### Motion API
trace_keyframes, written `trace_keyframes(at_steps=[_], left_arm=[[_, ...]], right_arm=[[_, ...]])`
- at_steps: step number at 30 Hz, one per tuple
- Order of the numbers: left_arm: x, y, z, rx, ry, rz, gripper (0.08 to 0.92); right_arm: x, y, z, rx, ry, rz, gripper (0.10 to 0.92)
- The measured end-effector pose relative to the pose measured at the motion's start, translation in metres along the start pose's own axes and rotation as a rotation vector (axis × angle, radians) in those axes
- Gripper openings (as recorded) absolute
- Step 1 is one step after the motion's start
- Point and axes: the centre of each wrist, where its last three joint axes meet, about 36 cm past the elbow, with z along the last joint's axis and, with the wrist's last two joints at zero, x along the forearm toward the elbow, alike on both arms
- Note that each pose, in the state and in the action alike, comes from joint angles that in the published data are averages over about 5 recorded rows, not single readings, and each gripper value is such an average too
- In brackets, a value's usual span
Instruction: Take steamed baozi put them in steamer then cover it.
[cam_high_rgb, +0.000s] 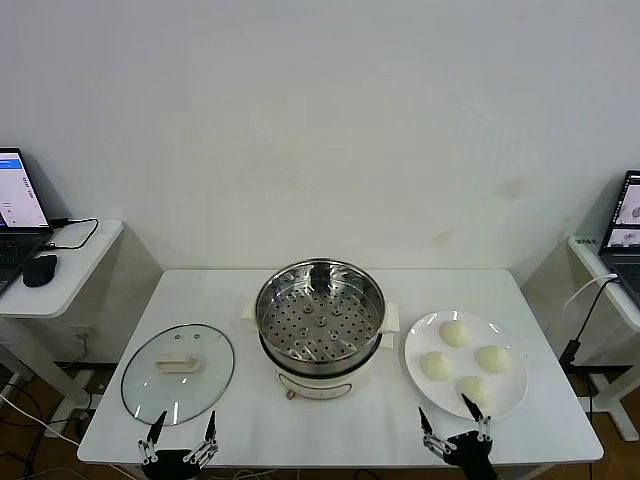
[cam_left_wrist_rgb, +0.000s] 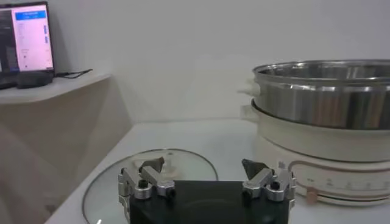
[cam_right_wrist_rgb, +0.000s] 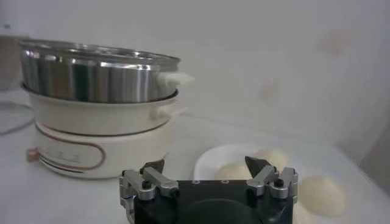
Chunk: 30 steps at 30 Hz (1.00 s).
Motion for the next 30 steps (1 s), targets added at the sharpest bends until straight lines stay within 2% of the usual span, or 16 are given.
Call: trace_keyframes(at_steps=[7, 16, 23, 30], left_arm=[[-0.007, 0.007, -0.01, -0.071, -0.001, 0.022, 0.823], [-0.018, 0.013, -0.018, -0.154, -0.01, 0.035, 0.823], [-0.024, 0.016, -0.025, -0.197, -0.025, 0.03, 0.823], [-0.028, 0.019, -0.03, -0.219, -0.043, 0.024, 0.823]], right_arm=[[-0.031, -0.066, -0.009, 0.305, 0.007, -0.045, 0.823], [-0.09, -0.164, -0.047, 0.653, 0.079, -0.196, 0.823], [-0.136, -0.22, -0.078, 0.792, 0.175, -0.371, 0.823], [-0.183, -0.246, -0.099, 0.853, 0.265, -0.574, 0.823]])
